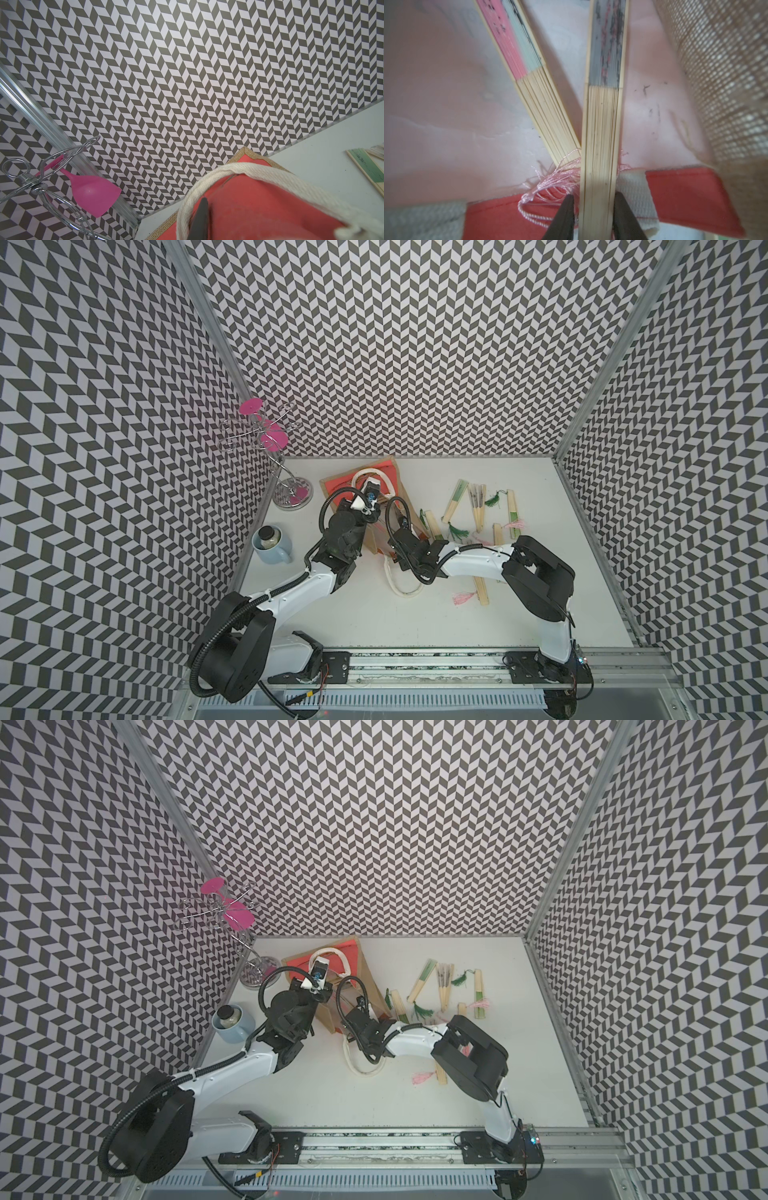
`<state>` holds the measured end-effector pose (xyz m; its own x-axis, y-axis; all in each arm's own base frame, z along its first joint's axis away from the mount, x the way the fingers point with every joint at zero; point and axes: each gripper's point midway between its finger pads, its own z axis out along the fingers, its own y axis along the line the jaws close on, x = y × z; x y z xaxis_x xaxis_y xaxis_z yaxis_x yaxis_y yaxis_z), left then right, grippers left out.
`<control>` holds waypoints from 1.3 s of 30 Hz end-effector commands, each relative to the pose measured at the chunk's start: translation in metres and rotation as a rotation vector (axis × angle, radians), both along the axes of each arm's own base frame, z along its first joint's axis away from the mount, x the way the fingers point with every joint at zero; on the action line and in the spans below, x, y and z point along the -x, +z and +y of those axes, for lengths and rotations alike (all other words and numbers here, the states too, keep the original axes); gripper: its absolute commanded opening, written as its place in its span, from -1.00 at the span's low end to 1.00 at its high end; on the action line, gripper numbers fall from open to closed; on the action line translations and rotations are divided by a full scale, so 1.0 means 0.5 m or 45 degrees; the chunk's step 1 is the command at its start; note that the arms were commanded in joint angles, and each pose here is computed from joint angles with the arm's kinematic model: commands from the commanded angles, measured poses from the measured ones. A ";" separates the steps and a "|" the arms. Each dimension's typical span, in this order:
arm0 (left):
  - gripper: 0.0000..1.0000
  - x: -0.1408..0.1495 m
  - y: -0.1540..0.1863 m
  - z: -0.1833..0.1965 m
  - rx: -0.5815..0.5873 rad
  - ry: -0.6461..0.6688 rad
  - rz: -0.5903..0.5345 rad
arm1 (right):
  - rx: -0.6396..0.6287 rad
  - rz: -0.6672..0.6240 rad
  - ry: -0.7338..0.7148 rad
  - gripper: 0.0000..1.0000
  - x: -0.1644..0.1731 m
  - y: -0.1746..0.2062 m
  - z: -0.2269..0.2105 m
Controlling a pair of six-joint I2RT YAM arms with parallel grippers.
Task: Take out the folding fans from the tote bags
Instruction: Pick up the folding fan from the canvas bag.
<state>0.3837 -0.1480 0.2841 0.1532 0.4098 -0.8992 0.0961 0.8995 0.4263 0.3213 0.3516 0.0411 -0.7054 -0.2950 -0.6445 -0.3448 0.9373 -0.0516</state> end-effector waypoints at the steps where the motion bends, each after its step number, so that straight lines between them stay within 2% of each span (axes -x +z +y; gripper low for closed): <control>1: -1.00 -0.004 0.043 0.000 0.042 0.000 -0.064 | -0.058 -0.064 -0.011 -0.48 -0.005 0.065 0.008; 5: -1.00 -0.009 0.044 0.002 0.040 0.014 -0.063 | -0.117 -0.088 0.014 -0.60 0.009 0.121 -0.003; 12: -1.00 -0.015 0.044 0.001 0.039 0.022 -0.054 | -0.254 -0.126 0.139 -0.60 0.047 0.210 -0.008; 21: -1.00 -0.022 0.054 0.017 0.047 0.077 -0.050 | -0.280 -0.104 0.260 -0.67 0.107 0.244 -0.047; 26: -1.00 -0.028 0.056 0.026 0.059 0.095 -0.041 | -0.352 -0.089 0.339 -0.72 0.162 0.260 -0.077; 30: -1.00 -0.031 0.052 0.026 0.066 0.097 -0.033 | -0.449 -0.137 0.397 -0.81 0.196 0.309 -0.091; 33: -1.00 -0.032 0.051 0.027 0.067 0.099 -0.029 | -0.529 -0.209 0.393 -0.84 0.208 0.359 -0.113; 39: -1.00 -0.025 0.059 0.035 0.058 0.111 -0.048 | -0.639 -0.360 0.274 -0.85 0.214 0.418 -0.185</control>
